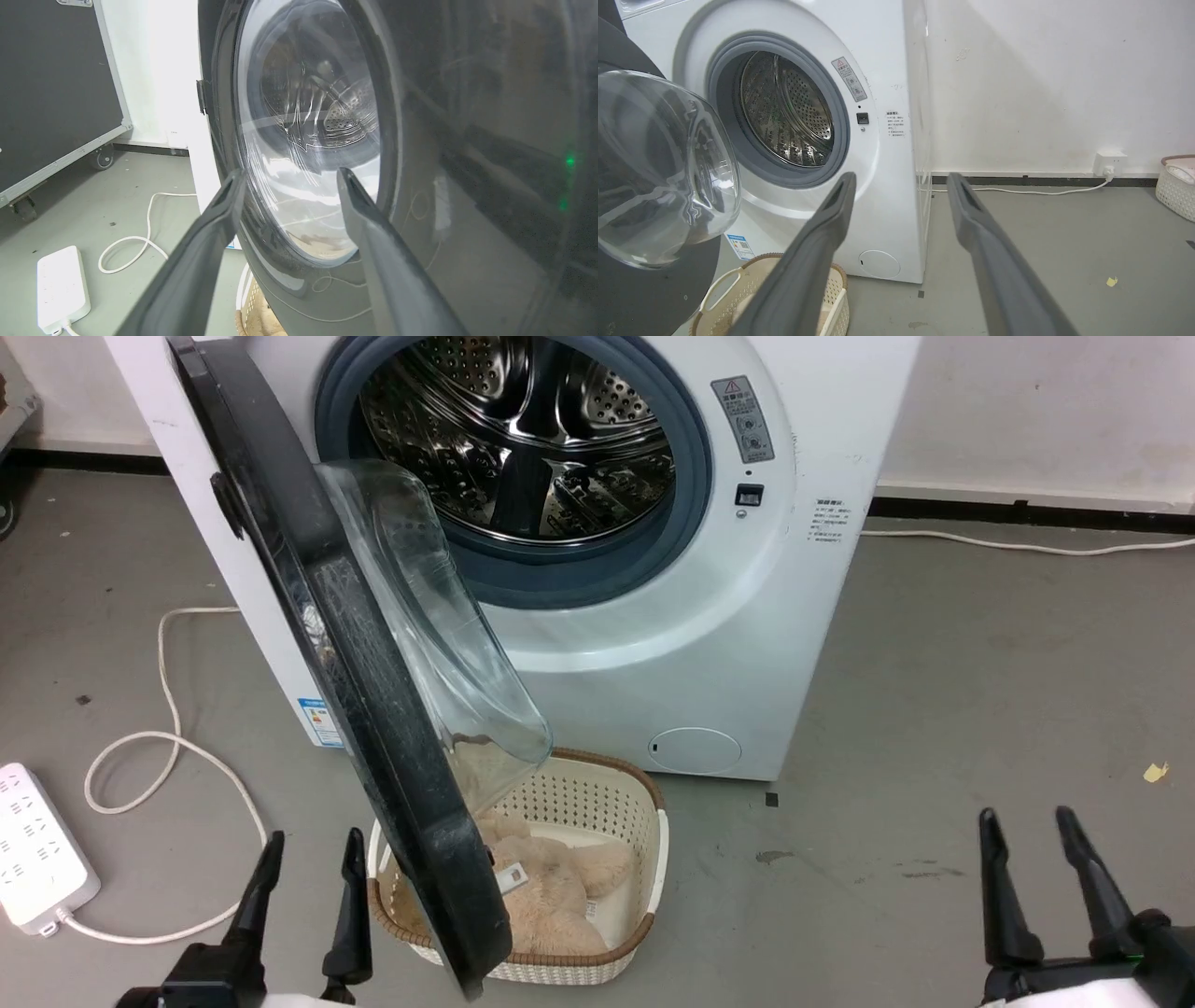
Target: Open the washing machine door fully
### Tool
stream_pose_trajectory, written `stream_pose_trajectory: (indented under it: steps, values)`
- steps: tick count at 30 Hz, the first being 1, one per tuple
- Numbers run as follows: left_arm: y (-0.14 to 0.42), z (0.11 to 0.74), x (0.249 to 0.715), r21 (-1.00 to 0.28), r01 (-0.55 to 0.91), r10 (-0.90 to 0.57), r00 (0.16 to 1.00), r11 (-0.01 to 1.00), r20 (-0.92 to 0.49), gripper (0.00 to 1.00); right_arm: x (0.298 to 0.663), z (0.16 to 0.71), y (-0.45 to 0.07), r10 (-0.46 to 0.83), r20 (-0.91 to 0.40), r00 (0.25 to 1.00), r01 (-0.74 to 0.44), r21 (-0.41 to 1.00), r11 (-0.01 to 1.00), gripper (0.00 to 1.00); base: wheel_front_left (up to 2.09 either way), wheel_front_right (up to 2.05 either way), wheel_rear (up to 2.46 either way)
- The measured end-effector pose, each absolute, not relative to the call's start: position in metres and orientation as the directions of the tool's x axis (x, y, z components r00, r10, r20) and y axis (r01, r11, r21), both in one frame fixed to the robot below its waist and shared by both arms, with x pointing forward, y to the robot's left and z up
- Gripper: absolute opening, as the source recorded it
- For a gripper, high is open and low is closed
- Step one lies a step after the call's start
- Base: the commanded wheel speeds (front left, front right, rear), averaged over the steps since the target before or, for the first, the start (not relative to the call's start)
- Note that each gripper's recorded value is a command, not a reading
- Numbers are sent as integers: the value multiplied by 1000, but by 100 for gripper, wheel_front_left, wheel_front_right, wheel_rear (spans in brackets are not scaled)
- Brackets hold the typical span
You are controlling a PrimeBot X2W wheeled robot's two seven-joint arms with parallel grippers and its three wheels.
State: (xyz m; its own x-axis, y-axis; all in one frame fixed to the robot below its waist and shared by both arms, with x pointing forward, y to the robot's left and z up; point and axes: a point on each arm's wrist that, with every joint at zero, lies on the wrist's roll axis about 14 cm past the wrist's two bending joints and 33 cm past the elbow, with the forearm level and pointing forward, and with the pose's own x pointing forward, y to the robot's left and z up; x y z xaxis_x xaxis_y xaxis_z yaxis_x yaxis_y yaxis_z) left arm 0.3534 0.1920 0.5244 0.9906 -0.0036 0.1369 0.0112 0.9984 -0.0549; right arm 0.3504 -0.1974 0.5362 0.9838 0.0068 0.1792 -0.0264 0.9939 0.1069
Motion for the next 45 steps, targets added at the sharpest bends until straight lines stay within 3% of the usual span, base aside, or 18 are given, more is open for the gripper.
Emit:
stream_pose_trajectory:
  steps: [1,3,11,16,22,26,35,45]
  values:
    - [192,525,354,-55,10,-2,990,998,138,84,351,537,-197,7,181,983,-27,109,994,100,0,0,0]
    - [192,525,353,-55,9,-2,990,998,140,0,351,537,-196,10,183,983,-30,112,993,100,0,0,0]
    - [213,551,350,-88,-71,89,972,994,218,0,353,540,-194,15,191,982,-38,118,992,100,0,0,0]
    - [246,625,341,-160,-163,217,874,974,434,0,352,544,-196,8,205,979,-35,129,991,100,0,0,0]
    - [229,703,326,-167,-84,174,741,982,649,0,351,547,-196,8,214,977,-37,129,991,100,0,0,0]
    - [202,723,322,-141,-3,101,711,990,696,0,350,548,-197,4,219,976,-35,139,990,100,0,0,0]
    - [103,699,330,-113,289,-172,795,951,582,0,347,548,-200,-11,219,976,-24,156,987,100,0,0,0]
    - [57,573,338,-268,344,-306,936,900,174,0,352,539,-196,-2,193,981,-33,177,984,100,0,0,0]
